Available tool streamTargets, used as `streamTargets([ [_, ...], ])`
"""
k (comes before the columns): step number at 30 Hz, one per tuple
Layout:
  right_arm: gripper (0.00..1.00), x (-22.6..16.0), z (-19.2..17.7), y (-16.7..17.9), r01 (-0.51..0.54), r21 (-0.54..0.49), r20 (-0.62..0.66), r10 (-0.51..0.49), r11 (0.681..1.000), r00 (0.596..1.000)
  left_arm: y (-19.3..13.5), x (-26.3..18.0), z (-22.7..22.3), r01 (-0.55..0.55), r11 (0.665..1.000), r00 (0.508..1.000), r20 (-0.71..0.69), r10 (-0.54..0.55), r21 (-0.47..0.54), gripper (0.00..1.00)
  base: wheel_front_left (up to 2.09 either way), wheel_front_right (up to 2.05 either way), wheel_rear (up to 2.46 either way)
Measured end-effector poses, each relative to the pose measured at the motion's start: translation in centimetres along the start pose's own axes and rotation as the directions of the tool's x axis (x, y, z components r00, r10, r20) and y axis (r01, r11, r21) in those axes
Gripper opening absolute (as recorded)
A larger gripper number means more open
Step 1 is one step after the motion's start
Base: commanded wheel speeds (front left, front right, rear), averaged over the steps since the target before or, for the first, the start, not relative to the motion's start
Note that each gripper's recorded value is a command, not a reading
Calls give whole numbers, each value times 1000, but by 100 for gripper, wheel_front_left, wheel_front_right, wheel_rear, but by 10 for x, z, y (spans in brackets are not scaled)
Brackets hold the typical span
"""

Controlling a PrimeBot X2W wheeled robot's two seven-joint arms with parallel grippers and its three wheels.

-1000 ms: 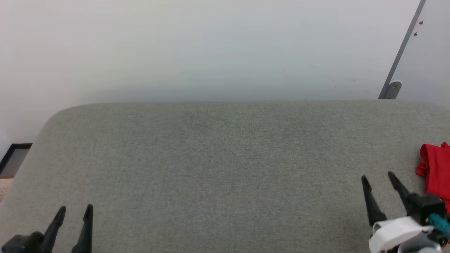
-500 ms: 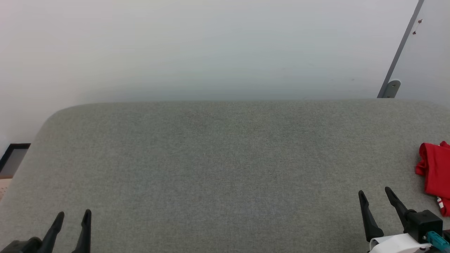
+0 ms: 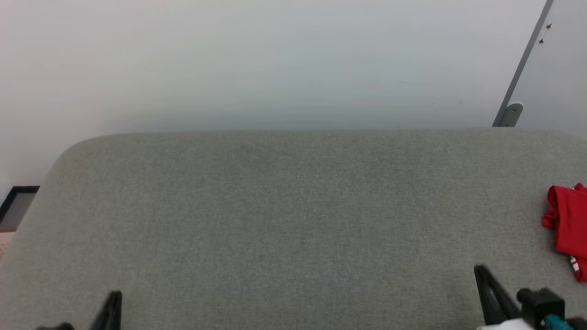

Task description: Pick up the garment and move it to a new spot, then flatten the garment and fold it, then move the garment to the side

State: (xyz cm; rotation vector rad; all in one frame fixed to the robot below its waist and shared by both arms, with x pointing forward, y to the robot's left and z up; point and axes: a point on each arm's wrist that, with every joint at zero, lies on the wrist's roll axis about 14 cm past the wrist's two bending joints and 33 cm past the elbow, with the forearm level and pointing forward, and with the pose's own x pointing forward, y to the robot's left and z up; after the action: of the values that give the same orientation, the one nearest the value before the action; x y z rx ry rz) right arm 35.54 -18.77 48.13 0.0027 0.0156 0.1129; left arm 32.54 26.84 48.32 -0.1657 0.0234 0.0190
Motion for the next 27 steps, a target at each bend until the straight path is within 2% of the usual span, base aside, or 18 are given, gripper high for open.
streamTargets([
  [3, 0, -6, -13, 0, 12, 35, -45, -10, 999, 999, -4, -4, -13, -12, 999, 999, -33, 11, -45, 0, 0, 0, 0],
  [12, 0, -4, -13, -7, 71, 211, -56, -60, 975, 997, -6, 2, -14, -50, 978, 998, -41, 42, -202, 0, 0, 0, 0],
  [19, 0, -2, -11, -10, 100, 337, -59, -85, 936, 995, -10, 8, -13, -67, 948, 997, -45, 56, -312, 0, 0, 0, 0],
  [27, 0, 2, -7, -13, 121, 463, -60, -106, 878, 993, -14, 14, -11, -78, 901, 997, -44, 66, -428, 0, 0, 0, 0],
])
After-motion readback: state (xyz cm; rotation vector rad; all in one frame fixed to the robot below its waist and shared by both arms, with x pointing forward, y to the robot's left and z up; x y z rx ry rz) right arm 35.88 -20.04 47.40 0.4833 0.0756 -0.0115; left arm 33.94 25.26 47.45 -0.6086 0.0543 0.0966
